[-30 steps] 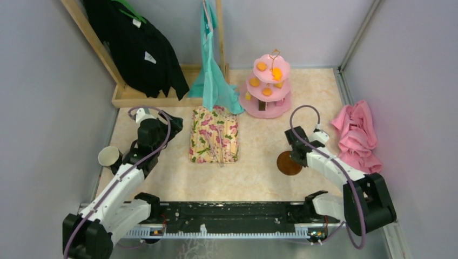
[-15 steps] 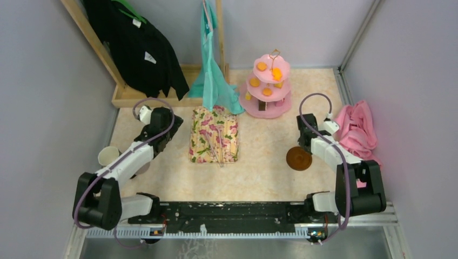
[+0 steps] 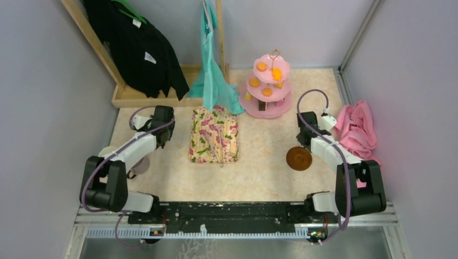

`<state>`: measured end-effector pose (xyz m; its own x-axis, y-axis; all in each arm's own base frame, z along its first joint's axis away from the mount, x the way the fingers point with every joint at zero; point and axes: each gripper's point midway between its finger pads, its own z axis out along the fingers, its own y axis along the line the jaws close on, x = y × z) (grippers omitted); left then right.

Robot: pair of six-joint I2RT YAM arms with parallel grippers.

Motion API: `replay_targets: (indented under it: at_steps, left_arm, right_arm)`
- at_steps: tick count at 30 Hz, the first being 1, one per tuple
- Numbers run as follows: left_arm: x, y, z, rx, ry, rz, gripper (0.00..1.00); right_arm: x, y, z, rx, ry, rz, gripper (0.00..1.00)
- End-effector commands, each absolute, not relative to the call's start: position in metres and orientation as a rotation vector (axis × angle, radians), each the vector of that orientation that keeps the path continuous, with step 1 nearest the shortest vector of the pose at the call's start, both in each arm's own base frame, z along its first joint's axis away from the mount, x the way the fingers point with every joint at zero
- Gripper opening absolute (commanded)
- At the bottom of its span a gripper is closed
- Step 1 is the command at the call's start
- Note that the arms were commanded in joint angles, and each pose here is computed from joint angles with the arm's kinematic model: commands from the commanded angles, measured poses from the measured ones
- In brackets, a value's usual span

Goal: Serve the afternoon tea
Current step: Move the coaster to the center of the board.

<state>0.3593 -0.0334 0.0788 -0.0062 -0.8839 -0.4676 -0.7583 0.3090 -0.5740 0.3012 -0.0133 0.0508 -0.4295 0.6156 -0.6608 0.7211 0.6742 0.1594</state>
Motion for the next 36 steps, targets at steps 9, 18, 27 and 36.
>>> replay_targets:
  at_steps: [9,18,27,36]
  left_arm:
    - [0.350,0.007,0.077,-1.676,1.613,0.019,0.29]
    - [0.345,0.026,0.051,-1.748,1.705,0.177,0.07]
    - [0.327,0.030,0.025,-1.781,1.852,0.332,0.06]
    - [0.292,0.021,0.001,-1.816,2.061,0.524,0.00]
  right_arm:
    - [0.324,-0.007,0.079,0.987,2.091,-0.079,0.04]
    - [0.324,-0.005,0.089,0.969,2.067,-0.051,0.04]
    - [0.324,-0.003,0.092,0.965,2.061,-0.027,0.04]
    - [0.322,-0.003,0.105,0.954,2.035,-0.006,0.04]
